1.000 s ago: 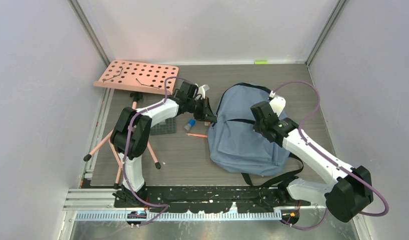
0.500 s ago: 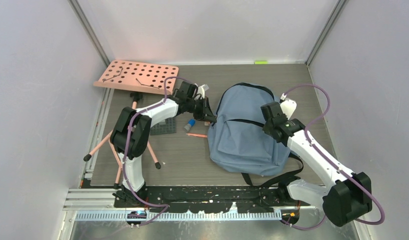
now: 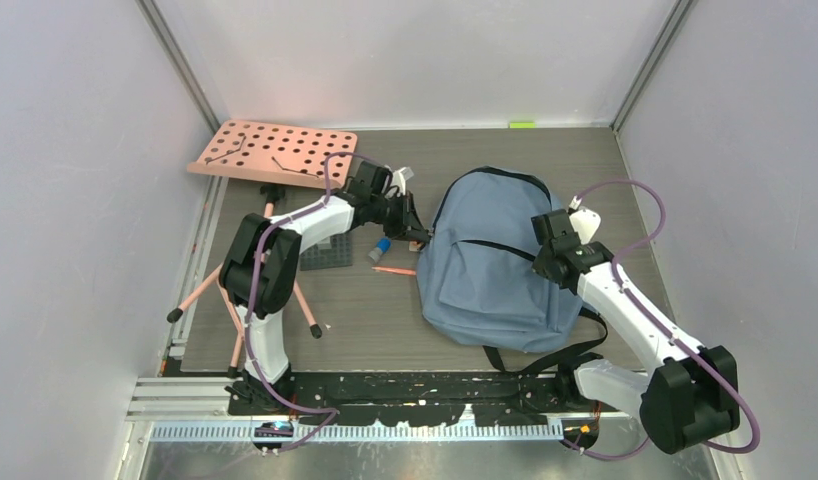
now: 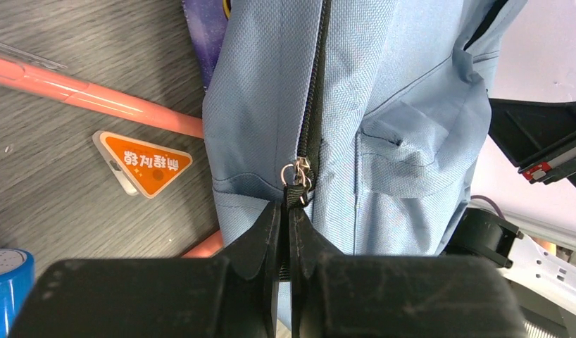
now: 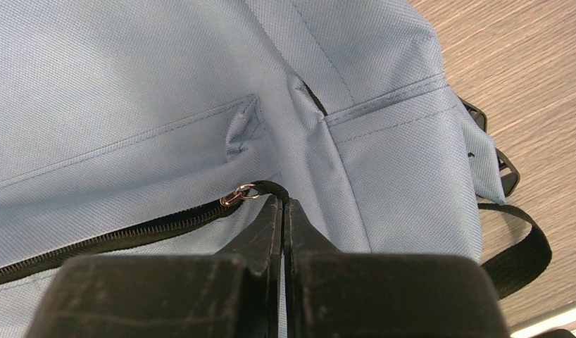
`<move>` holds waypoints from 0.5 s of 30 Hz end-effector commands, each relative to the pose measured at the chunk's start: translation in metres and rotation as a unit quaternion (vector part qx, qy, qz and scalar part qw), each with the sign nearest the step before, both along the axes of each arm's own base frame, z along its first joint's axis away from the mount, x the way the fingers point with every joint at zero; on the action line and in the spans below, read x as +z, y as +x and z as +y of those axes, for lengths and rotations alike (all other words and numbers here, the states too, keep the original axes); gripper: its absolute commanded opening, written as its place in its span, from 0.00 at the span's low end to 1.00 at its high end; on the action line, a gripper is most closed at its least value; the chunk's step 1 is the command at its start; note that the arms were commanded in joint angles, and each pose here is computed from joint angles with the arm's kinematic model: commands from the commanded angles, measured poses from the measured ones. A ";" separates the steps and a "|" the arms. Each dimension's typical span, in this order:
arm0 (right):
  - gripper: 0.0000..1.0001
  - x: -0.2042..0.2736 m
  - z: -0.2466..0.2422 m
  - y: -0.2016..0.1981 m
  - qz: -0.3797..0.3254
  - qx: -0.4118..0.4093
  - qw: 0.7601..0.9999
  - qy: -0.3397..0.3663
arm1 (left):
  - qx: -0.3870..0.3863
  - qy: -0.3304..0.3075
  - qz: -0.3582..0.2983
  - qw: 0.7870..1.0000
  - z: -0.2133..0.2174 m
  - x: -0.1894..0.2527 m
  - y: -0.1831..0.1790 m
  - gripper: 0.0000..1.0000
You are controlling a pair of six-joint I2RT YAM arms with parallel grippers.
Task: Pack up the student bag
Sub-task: Unzip the student bag at the center of the board.
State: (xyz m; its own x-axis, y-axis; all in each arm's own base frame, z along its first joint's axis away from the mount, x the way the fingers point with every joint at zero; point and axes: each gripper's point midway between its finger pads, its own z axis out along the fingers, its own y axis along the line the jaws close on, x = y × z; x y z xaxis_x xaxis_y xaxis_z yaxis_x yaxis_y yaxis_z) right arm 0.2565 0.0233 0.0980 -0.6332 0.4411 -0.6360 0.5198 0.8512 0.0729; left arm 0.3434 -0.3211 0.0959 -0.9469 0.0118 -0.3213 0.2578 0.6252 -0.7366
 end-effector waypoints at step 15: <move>0.66 0.082 0.069 0.024 -0.095 0.235 0.963 0.092 | -0.015 0.008 -0.132 0.991 0.013 0.070 0.009 0.51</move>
State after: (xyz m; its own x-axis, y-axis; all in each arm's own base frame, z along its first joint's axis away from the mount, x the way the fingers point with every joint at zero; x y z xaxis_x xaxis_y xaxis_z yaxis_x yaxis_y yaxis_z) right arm 0.2666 0.0607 0.1470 -0.6867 0.3394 -0.6428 0.2694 0.9402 0.2086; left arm 0.3442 -0.3095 0.1076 -0.9167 0.0428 -0.3974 0.3248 0.6591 -0.6783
